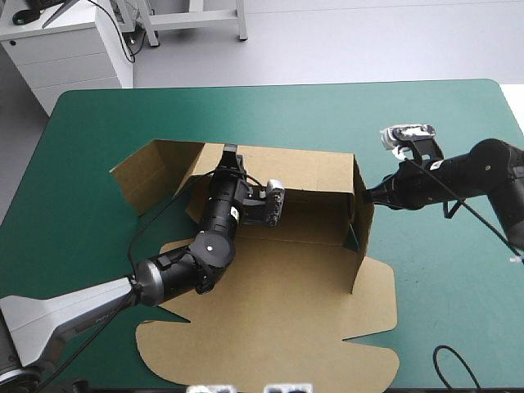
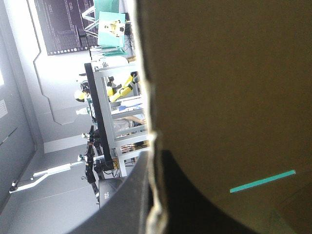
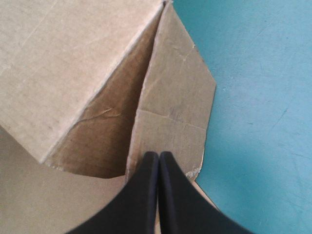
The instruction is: Fold the box
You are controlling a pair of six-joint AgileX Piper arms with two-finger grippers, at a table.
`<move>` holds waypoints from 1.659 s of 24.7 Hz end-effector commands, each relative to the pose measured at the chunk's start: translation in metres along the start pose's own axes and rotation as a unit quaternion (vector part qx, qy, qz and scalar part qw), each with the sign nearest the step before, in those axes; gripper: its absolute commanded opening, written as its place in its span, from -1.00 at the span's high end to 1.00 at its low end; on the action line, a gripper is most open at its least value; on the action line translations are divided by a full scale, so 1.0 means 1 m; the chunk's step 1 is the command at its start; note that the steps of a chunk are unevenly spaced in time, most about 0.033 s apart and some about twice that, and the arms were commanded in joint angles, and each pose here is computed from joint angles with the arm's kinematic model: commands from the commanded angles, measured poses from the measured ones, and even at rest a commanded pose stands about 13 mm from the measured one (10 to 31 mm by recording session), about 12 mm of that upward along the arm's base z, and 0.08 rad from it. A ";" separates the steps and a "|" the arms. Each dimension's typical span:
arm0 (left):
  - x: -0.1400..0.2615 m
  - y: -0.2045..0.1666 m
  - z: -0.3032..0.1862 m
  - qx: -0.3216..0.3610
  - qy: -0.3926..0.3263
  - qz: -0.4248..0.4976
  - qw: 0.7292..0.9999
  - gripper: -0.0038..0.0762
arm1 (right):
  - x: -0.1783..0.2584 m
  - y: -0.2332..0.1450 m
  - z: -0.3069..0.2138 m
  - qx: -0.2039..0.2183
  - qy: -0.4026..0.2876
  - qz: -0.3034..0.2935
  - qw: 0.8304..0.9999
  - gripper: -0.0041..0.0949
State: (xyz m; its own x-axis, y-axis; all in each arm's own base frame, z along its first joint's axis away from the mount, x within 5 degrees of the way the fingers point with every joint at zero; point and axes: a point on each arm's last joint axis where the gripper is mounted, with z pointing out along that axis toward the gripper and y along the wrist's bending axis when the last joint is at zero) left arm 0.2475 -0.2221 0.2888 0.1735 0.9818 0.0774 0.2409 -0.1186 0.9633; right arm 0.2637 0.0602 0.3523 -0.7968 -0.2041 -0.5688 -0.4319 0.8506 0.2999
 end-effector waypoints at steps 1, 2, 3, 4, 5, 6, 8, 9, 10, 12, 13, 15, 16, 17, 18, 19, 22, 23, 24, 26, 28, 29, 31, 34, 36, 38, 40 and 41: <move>0.004 0.027 -0.010 -0.071 -0.003 0.016 0.997 0.92 | 0.014 0.005 -0.004 -0.001 -0.066 -0.022 0.998 0.94; 0.004 0.027 -0.010 -0.071 -0.003 0.016 0.997 0.92 | 0.022 0.003 0.000 0.005 -0.070 -0.025 0.997 0.95; 0.004 0.027 -0.010 -0.071 -0.003 0.016 0.997 0.92 | 0.028 0.002 0.002 0.013 -0.078 -0.034 0.996 0.95; 0.003 0.027 -0.010 -0.070 -0.004 0.017 0.997 0.92 | 0.032 0.002 0.003 0.015 -0.077 -0.038 0.996 0.95; 0.003 0.027 -0.010 -0.070 -0.005 0.017 0.997 0.92 | 0.035 0.002 0.004 0.013 -0.077 -0.040 0.996 0.95; 0.003 0.027 -0.010 -0.069 -0.006 0.017 0.997 0.92 | 0.038 0.003 0.004 0.011 -0.077 -0.042 0.996 0.95; 0.003 0.027 -0.010 -0.069 -0.007 0.017 0.997 0.92 | 0.042 0.006 0.002 0.007 -0.074 -0.061 0.995 0.94; 0.003 0.027 -0.010 -0.069 -0.007 0.017 0.997 0.92 | 0.043 0.006 0.002 0.005 -0.070 -0.067 0.995 0.94; 0.003 0.027 -0.010 -0.069 -0.007 0.017 0.997 0.92 | 0.043 0.007 0.002 0.005 -0.071 -0.072 0.995 0.94; 0.003 0.027 -0.010 -0.069 -0.007 0.017 0.997 0.92 | 0.043 0.007 0.001 0.006 -0.072 -0.093 0.993 0.93; 0.003 0.027 -0.010 -0.069 -0.007 0.017 0.997 0.92 | 0.043 0.007 0.001 0.007 -0.072 -0.102 0.992 0.90; 0.003 0.027 -0.010 -0.069 -0.007 0.017 0.997 0.92 | 0.044 0.007 0.002 0.006 -0.065 -0.124 0.990 0.73; 0.003 0.027 -0.010 -0.069 -0.007 0.017 0.997 0.92 | 0.045 0.008 0.002 0.001 -0.058 -0.142 0.988 0.63; 0.003 0.027 -0.010 -0.069 -0.007 0.017 0.997 0.92 | 0.046 0.008 0.003 -0.003 -0.052 -0.156 0.986 0.46; 0.003 0.027 -0.010 -0.069 -0.007 0.017 0.997 0.92 | 0.046 0.009 0.003 -0.005 -0.051 -0.157 0.986 0.27; 0.003 0.027 -0.010 -0.069 -0.006 0.017 0.997 0.92 | 0.046 0.009 0.003 -0.004 -0.051 -0.157 0.986 0.06; 0.003 0.027 -0.010 -0.069 -0.006 0.017 0.997 0.92 | 0.045 0.007 0.002 0.004 -0.060 -0.160 0.985 -0.54; 0.003 0.027 -0.010 -0.069 -0.006 0.017 0.997 0.92 | 0.044 0.007 0.002 0.006 -0.062 -0.167 0.984 -0.71; 0.003 0.027 -0.010 -0.069 -0.007 0.014 0.997 0.92 | 0.043 0.007 0.002 0.008 -0.066 -0.179 0.982 -0.83; 0.003 0.027 -0.010 -0.069 -0.008 0.013 0.998 0.92 | 0.042 0.007 0.005 0.002 -0.070 -0.182 0.981 -0.92; 0.003 0.027 -0.010 -0.069 -0.008 0.013 0.998 0.92 | 0.041 0.006 0.010 -0.012 -0.066 -0.167 0.984 -0.91; 0.003 0.027 -0.010 -0.069 -0.008 0.013 0.998 0.92 | 0.041 0.006 0.011 -0.017 -0.067 -0.162 0.984 -0.91; 0.003 0.027 -0.010 -0.069 -0.007 0.015 0.997 0.92 | 0.042 0.005 0.014 -0.018 -0.070 -0.153 0.986 -0.90; 0.003 0.027 -0.010 -0.068 -0.008 0.015 0.998 0.92 | 0.050 0.005 0.016 -0.013 -0.092 -0.130 0.987 -0.90; 0.003 0.027 -0.010 -0.068 -0.009 0.015 0.998 0.92 | 0.062 0.005 0.014 0.010 -0.136 -0.106 0.985 -0.90; 0.001 0.026 -0.009 -0.066 -0.016 0.016 0.998 0.92 | 0.070 0.004 0.016 0.015 -0.144 -0.093 0.985 -0.90; 0.000 0.026 -0.009 -0.063 -0.023 0.016 0.998 0.92 | 0.073 0.005 0.019 0.012 -0.148 -0.091 0.985 -0.90; 0.000 0.026 -0.009 -0.062 -0.024 0.016 0.998 0.92 | 0.072 0.007 0.021 0.011 -0.150 -0.095 0.984 -0.90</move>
State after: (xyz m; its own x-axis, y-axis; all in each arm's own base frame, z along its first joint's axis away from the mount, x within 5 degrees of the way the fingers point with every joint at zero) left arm 0.2470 -0.2239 0.2881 0.1906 0.9797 0.0622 0.2491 -0.1095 0.9623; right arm 0.2102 0.0588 0.2839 -0.5970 -0.2565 -0.7602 -0.5584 0.8131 0.1642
